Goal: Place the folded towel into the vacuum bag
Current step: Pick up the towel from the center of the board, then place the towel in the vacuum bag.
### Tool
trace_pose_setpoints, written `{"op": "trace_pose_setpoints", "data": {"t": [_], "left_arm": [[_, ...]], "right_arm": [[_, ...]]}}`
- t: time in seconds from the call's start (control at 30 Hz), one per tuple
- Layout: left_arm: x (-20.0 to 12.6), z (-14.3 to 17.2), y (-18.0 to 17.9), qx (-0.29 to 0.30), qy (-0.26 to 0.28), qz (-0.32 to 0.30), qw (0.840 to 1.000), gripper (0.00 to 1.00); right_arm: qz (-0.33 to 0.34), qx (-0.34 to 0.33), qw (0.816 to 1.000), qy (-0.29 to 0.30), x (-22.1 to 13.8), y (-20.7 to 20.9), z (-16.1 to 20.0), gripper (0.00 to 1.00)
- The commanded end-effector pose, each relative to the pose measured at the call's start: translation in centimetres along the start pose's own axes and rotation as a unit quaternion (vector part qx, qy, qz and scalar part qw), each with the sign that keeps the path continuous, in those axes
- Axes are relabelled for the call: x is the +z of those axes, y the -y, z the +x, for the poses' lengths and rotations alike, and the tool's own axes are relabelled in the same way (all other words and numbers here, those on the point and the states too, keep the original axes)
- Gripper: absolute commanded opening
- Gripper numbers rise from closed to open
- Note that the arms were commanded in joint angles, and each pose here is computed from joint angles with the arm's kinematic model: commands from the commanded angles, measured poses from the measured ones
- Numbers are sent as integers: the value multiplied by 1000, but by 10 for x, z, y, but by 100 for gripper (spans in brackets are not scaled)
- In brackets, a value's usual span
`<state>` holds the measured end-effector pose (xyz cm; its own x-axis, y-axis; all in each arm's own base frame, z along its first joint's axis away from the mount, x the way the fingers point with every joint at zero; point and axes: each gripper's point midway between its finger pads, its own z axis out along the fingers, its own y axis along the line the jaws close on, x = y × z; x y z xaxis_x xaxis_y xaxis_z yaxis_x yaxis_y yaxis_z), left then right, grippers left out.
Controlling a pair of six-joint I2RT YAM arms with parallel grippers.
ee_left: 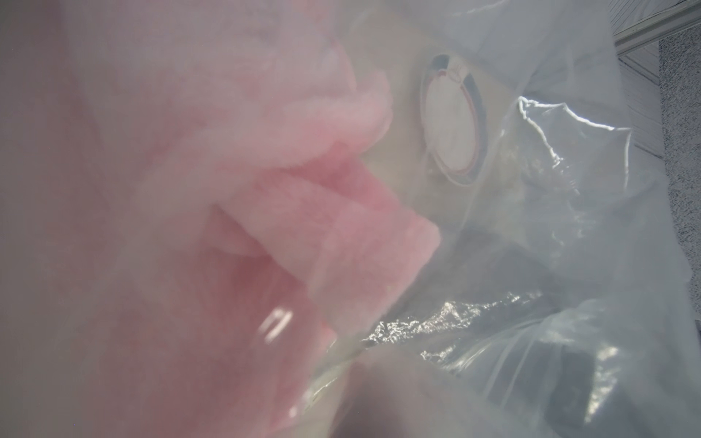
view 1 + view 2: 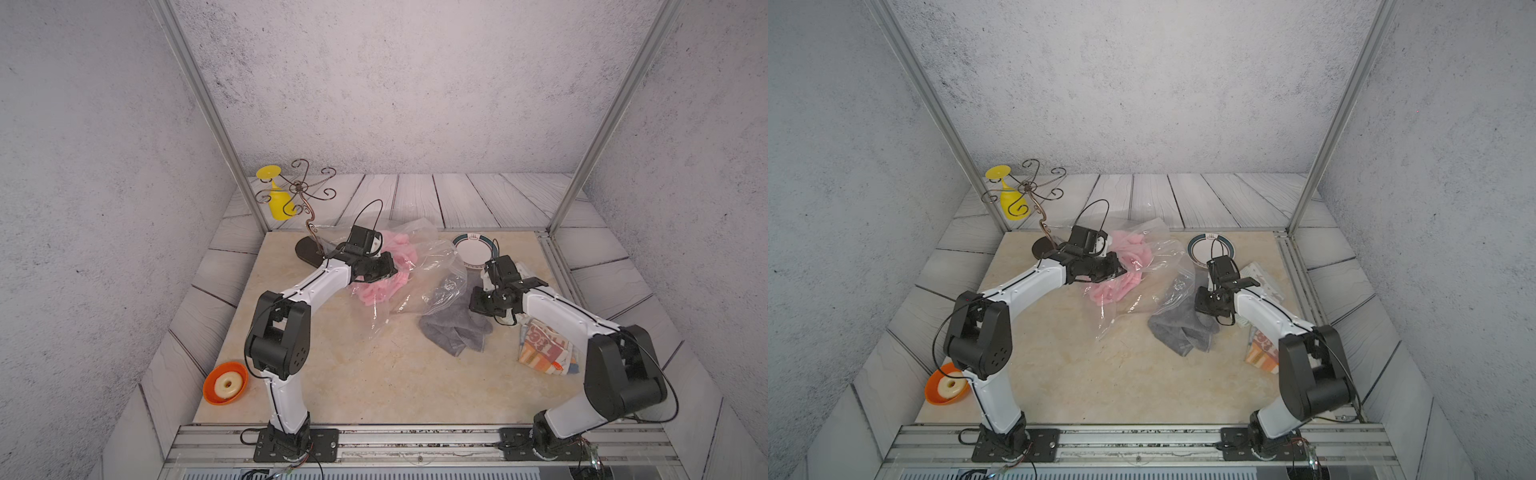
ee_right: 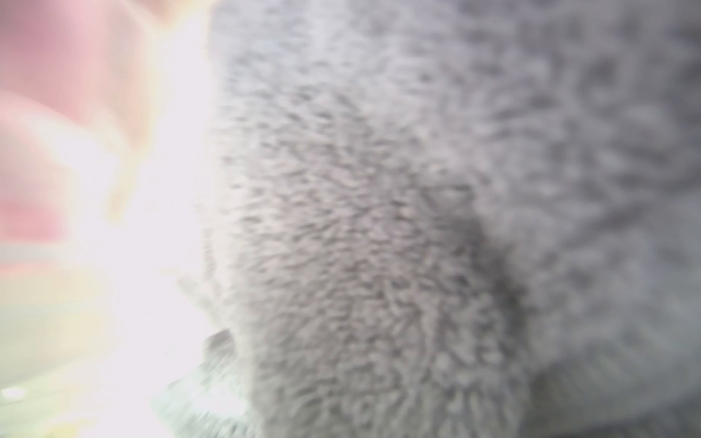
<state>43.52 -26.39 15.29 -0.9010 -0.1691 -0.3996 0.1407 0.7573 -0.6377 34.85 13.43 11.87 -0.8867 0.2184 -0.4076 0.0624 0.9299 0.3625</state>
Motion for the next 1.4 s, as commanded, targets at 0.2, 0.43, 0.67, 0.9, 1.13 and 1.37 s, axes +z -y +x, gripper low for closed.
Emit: {"op": "trace_pose_setpoints", "data": {"t": [0.2, 0.43, 0.67, 0.9, 1.13, 1.37], "left_arm": [[-8, -4, 3, -2, 9, 7, 1000, 0], [-1, -2, 5, -14, -1, 22, 1000, 0], [2, -4, 11, -17, -10, 39, 999, 0], [5, -8, 19, -23, -14, 57, 998, 0], [-2, -21, 36, -7, -6, 74, 997, 0], [-10, -19, 50, 16, -13, 96, 995, 0]], "right_arm": [[-74, -56, 977, 190, -111, -45, -65, 0], [-197, -117, 940, 253, -187, -103, -82, 0], [-321, -176, 892, 263, -242, -155, -72, 0], [-385, -203, 888, 146, -195, -180, -36, 0], [-313, -267, 907, -86, -71, -167, 58, 0], [-179, -223, 947, -149, 6, -119, 72, 0]]}}
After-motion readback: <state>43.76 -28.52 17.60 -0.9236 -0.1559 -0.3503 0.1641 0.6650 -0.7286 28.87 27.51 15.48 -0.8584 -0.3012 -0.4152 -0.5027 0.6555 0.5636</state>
